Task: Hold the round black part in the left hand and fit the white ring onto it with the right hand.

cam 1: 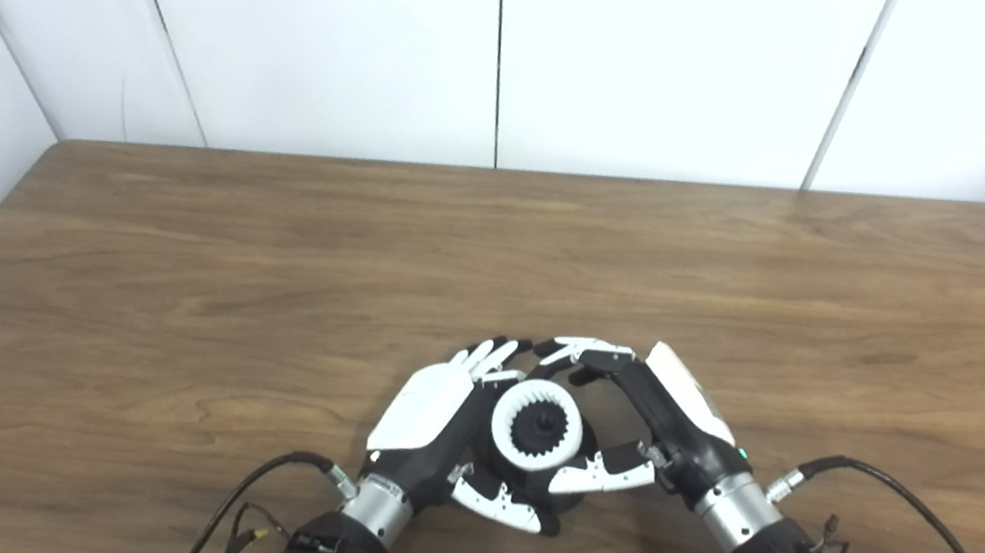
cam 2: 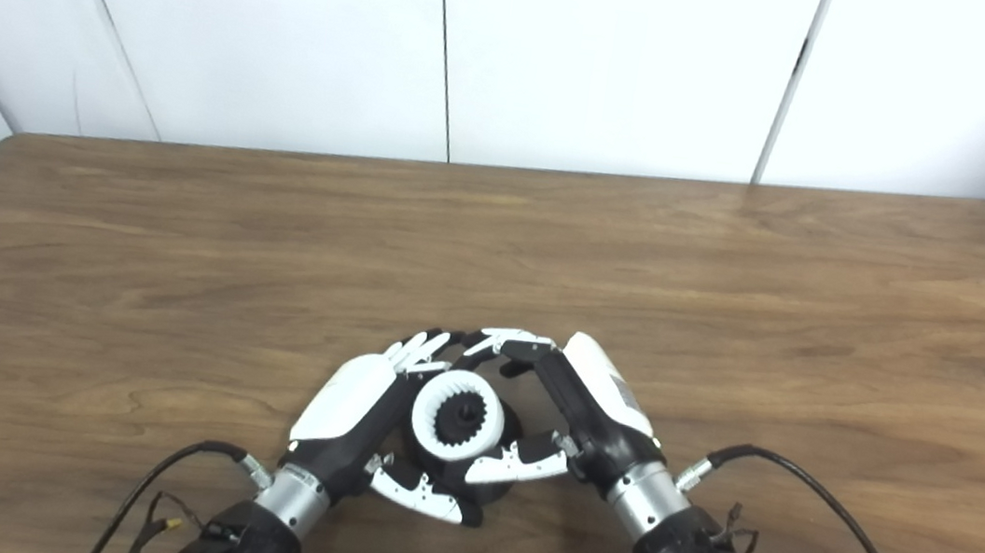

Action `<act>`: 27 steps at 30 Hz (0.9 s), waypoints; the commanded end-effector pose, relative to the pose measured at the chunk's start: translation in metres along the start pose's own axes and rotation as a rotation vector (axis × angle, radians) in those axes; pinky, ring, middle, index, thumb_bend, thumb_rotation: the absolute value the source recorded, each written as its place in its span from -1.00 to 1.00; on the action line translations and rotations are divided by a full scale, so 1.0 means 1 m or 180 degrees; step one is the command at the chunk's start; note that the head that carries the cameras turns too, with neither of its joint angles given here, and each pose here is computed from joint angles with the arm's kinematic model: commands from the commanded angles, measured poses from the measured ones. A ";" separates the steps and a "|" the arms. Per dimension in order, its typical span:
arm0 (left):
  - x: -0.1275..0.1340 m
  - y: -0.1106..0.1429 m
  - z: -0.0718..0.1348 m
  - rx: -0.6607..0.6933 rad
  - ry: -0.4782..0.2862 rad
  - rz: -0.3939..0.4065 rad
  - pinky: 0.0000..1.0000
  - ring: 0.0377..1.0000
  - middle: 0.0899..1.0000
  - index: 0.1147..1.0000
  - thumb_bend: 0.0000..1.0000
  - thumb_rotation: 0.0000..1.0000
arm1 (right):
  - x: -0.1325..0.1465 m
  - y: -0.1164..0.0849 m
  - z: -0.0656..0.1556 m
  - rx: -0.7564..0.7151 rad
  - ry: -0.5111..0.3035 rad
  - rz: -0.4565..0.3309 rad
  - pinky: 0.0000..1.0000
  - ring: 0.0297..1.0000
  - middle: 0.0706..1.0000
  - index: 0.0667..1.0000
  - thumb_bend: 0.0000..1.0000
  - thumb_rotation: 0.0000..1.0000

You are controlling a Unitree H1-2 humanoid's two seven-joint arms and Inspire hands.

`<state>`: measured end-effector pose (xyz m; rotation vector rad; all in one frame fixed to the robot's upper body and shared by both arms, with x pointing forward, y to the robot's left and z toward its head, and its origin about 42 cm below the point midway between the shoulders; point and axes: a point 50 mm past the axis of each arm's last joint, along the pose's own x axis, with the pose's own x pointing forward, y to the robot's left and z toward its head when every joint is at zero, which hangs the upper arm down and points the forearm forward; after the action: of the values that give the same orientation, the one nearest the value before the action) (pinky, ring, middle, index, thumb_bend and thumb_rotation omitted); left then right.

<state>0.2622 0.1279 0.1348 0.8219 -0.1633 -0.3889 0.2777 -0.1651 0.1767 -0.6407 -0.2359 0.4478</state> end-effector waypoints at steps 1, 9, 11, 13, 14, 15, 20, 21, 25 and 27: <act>0.001 0.000 0.001 0.0060 0.0000 -0.0014 1.00 1.00 0.93 0.08 1.00 -0.46 | 0.008 -0.003 0.006 -0.0045 -0.0119 -0.0055 0.43 0.63 0.56 -0.11 0.04 -0.72; 0.000 0.003 0.000 0.0073 0.0027 -0.0031 1.00 1.00 0.95 0.08 1.00 -0.45 | 0.007 -0.002 -0.003 -0.0069 0.0018 -0.0091 0.43 0.63 0.56 -0.11 0.04 -0.72; -0.001 0.004 -0.001 0.0077 0.0013 -0.0016 1.00 1.00 0.94 0.07 1.00 -0.46 | 0.006 -0.003 -0.005 -0.0060 0.0031 -0.0115 0.42 0.63 0.57 -0.11 0.04 -0.72; -0.001 0.005 -0.001 0.0078 0.0029 -0.0026 1.00 1.00 0.94 0.08 1.00 -0.46 | 0.005 -0.005 -0.006 -0.0046 0.0022 -0.0136 0.42 0.63 0.57 -0.11 0.04 -0.72; -0.001 0.005 -0.001 0.0075 0.0038 -0.0034 1.00 1.00 0.94 0.08 1.00 -0.46 | 0.005 -0.006 -0.006 -0.0041 0.0017 -0.0148 0.41 0.63 0.57 -0.11 0.04 -0.72; -0.002 0.005 -0.001 0.0071 0.0043 -0.0037 1.00 1.00 0.94 0.08 1.00 -0.46 | 0.005 -0.007 -0.006 -0.0036 0.0014 -0.0160 0.41 0.62 0.57 -0.11 0.04 -0.72; -0.002 0.007 -0.003 0.0066 0.0030 -0.0022 1.00 1.00 0.94 0.08 1.00 -0.47 | 0.003 -0.013 -0.005 -0.0015 0.0029 -0.0228 0.44 0.63 0.57 -0.11 0.04 -0.72; -0.002 0.007 -0.003 0.0069 0.0022 -0.0015 1.00 1.00 0.94 0.07 1.00 -0.48 | 0.002 -0.014 -0.005 -0.0010 0.0031 -0.0238 0.44 0.63 0.57 -0.11 0.04 -0.72; -0.003 0.008 -0.003 0.0077 0.0032 -0.0033 1.00 1.00 0.94 0.08 1.00 -0.48 | -0.002 -0.014 -0.007 0.0007 0.0046 -0.0261 0.41 0.61 0.56 -0.11 0.04 -0.72; -0.003 0.009 -0.003 0.0073 0.0020 -0.0023 1.00 1.00 0.94 0.08 1.00 -0.49 | -0.004 -0.014 -0.008 0.0028 0.0073 -0.0264 0.41 0.61 0.56 -0.11 0.04 -0.72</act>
<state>0.2622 0.1297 0.1363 0.8199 -0.1526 -0.3945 0.2777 -0.1736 0.1686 -0.6189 -0.2054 0.4132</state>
